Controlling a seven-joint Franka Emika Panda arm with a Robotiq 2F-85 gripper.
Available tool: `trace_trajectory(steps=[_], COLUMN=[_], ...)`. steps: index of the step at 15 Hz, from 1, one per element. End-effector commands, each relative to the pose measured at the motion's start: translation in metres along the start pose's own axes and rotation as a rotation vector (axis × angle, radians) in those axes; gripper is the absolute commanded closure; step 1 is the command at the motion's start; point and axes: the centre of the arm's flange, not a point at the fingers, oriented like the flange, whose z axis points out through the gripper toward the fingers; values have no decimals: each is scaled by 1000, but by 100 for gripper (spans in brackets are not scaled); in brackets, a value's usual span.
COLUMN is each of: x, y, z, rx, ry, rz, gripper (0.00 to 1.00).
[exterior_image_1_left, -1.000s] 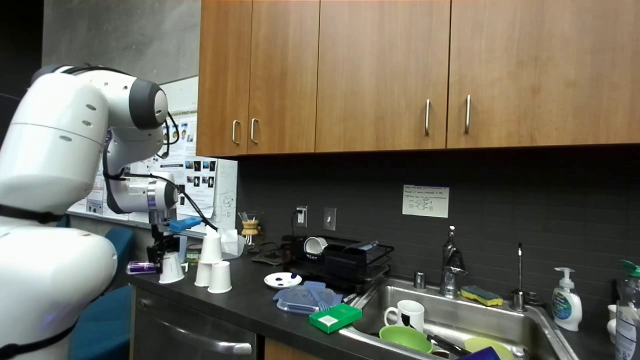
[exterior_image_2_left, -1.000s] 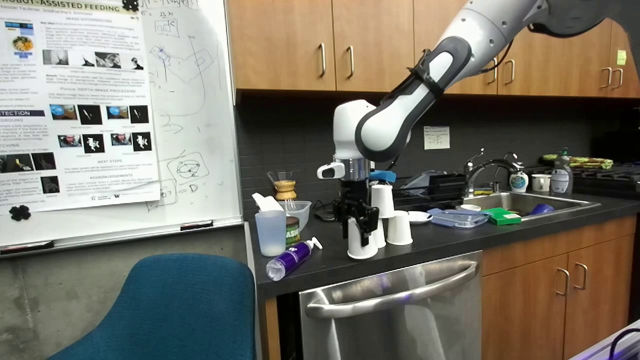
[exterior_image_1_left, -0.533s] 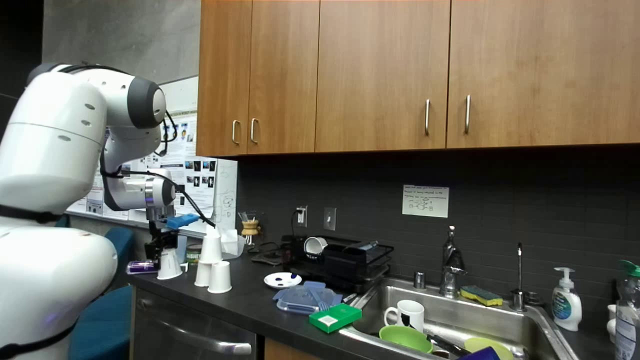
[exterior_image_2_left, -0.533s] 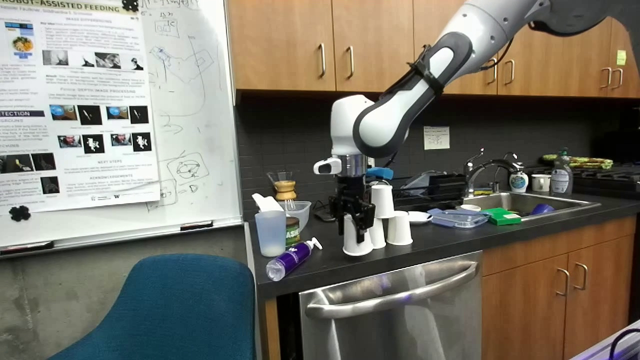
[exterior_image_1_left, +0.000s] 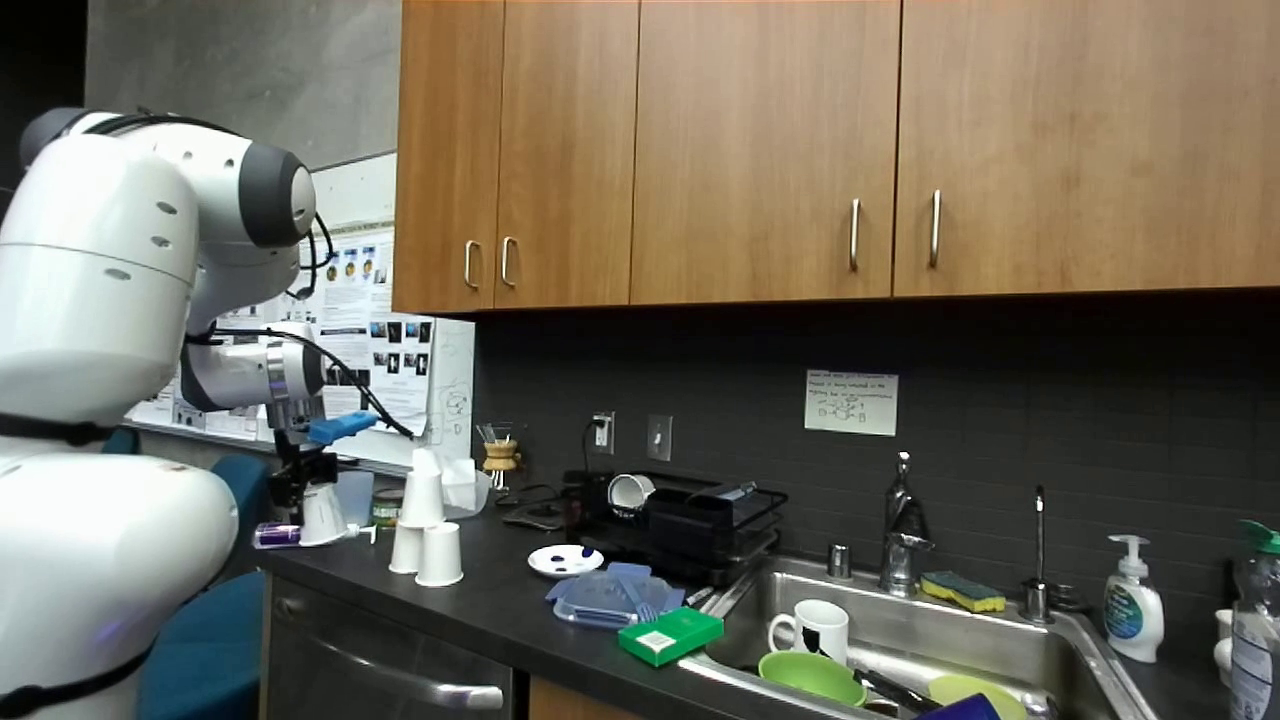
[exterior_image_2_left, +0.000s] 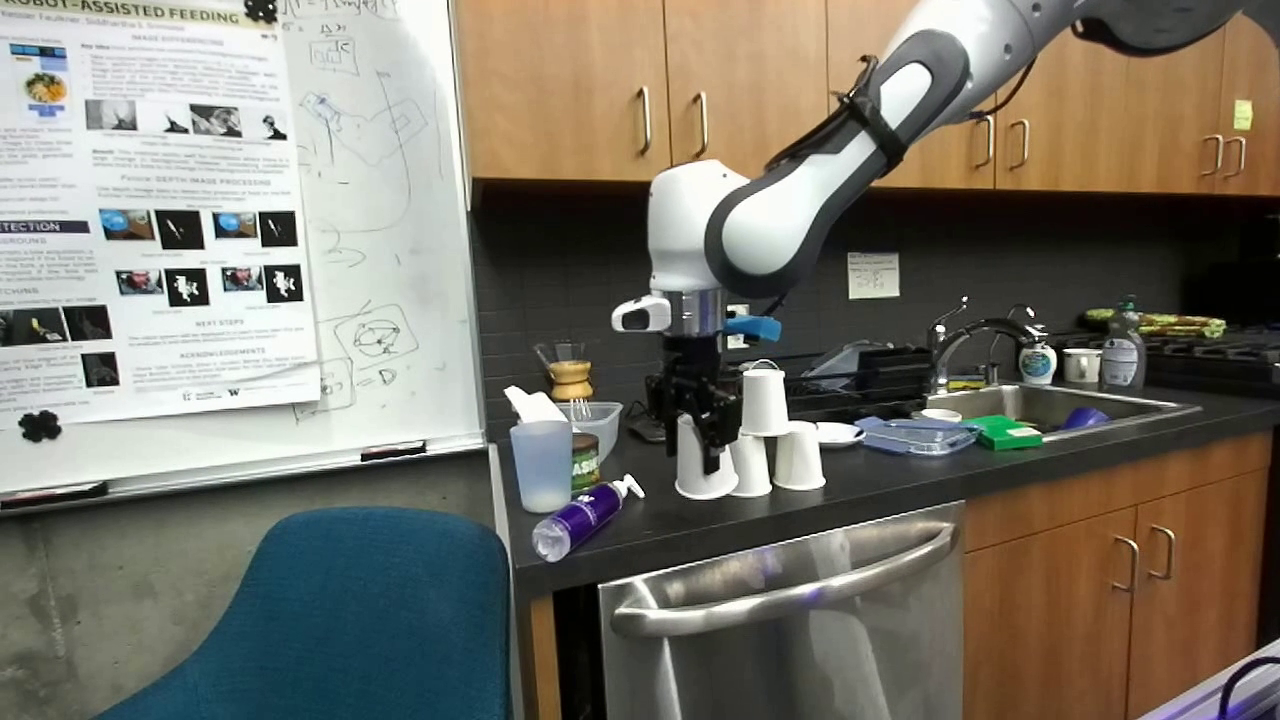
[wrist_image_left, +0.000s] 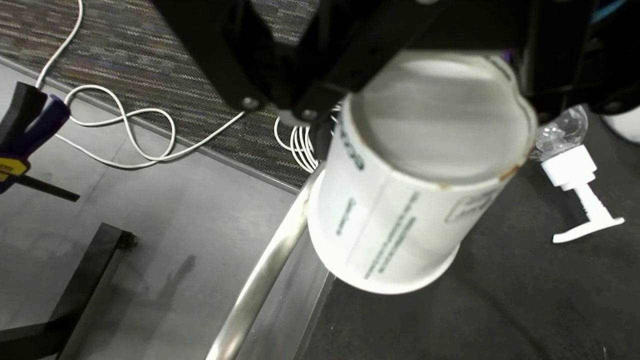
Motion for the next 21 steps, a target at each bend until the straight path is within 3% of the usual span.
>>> trace_trajectory(steps=[1, 6, 14, 21], x=[15, 27, -16, -44], y=[-14, -29, -57, -66], z=[-20, -39, -78, -93], rx=[-29, -59, -60, -45], ry=[-55, -70, 36, 64], rz=[8, 15, -4, 45], gripper=[58, 58, 58, 58])
